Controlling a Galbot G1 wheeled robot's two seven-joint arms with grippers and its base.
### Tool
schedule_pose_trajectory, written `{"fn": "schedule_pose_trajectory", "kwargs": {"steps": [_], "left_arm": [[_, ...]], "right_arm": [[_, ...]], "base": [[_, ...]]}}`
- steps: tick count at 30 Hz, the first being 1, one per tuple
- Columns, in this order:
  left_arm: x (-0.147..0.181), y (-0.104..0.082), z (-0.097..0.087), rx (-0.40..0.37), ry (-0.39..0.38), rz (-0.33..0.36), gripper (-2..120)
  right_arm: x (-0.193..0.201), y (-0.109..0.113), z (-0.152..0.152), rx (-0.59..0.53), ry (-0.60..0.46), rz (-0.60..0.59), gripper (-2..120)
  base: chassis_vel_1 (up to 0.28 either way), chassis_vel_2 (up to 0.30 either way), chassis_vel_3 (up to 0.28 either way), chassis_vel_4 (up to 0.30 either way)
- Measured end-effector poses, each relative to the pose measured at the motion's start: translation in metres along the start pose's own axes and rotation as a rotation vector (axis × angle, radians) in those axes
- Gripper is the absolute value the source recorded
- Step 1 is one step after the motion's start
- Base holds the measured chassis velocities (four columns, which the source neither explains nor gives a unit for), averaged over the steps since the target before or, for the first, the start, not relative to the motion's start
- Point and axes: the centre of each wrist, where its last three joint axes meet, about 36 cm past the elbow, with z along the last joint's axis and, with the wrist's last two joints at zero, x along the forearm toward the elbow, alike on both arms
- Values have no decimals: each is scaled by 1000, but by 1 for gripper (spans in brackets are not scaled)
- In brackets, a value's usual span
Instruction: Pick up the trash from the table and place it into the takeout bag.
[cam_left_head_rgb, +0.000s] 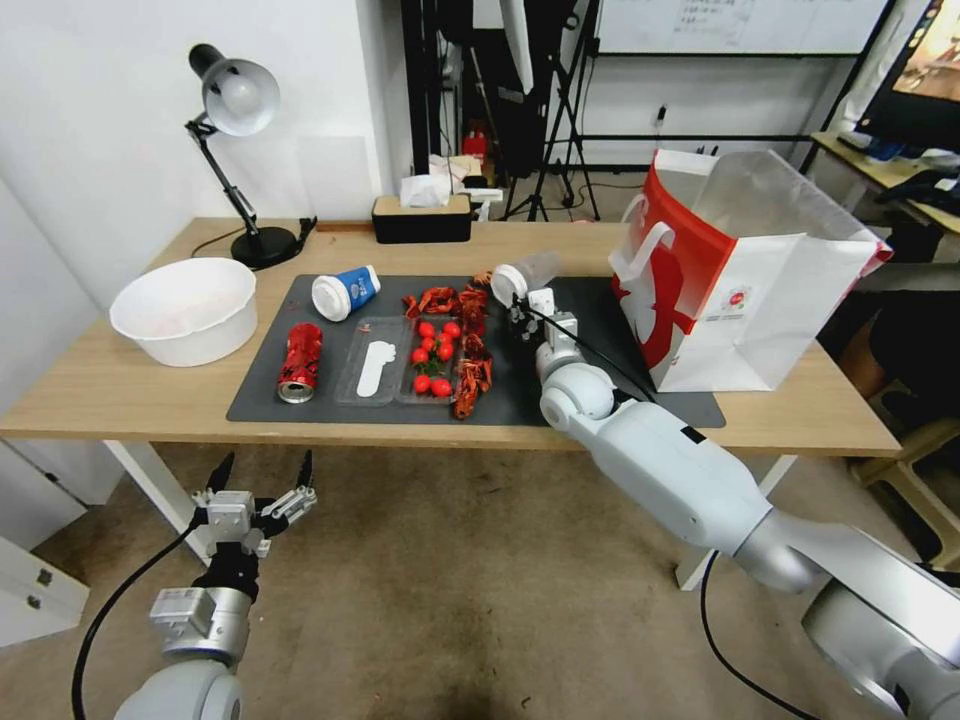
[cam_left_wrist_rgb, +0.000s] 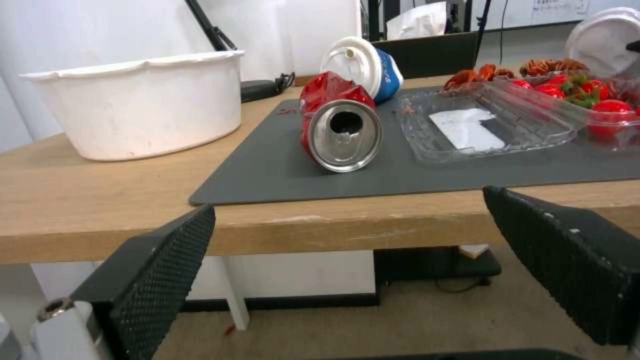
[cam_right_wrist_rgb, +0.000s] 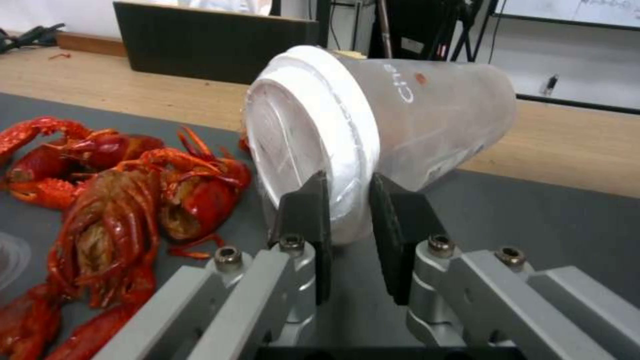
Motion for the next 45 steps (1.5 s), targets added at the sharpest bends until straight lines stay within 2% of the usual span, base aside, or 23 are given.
{"fn": "schedule_pose_trajectory", "kwargs": {"steps": [12,23,25,27,30,31,32,34,36,37,40,42,43,45], "left_arm": [[-1,1,3,0,2,-2,100],[-1,0,4,-3,3,-1,100],[0,-1,4,-4,3,-1,100],[0,-1,4,-4,3,-1,100],[0,-1,3,-5,1,-3,100],[0,-1,3,-5,1,-3,100],[0,-1,2,-6,1,-3,100],[0,-1,2,-8,-1,-4,100],[0,-1,2,-8,-1,-4,100],[0,-2,2,-7,0,-5,100],[0,-2,2,-7,0,-4,100],[0,-5,2,-6,0,1,100],[0,-5,2,-6,0,1,100],[0,-6,2,-7,0,3,100]], "right_arm": [[4,1,0,-6,-4,-6,13],[17,3,-14,-30,-44,-16,13],[28,2,-35,-56,-98,-20,13],[28,2,-37,-58,-102,-20,13],[43,-8,-91,-97,-234,-27,13],[43,-8,-91,-97,-234,-27,13],[47,-12,-106,-105,-268,-25,13],[70,-33,-171,-137,-370,11,13],[75,-37,-182,-139,-378,27,13],[88,-50,-202,-131,-383,87,13],[96,-61,-213,-123,-381,139,13],[123,-108,-222,-83,-340,326,13],[123,-108,-222,-83,-340,326,13],[134,-125,-216,-63,-316,382,13]], "base": [[0,0,0,0],[0,0,0,0],[0,0,0,0],[0,0,0,0],[0,0,0,0],[0,0,0,0],[0,0,0,0],[0,0,0,0],[0,0,0,0],[0,0,0,0],[0,0,0,0],[0,0,0,0],[0,0,0,0],[0,0,0,0]]}}
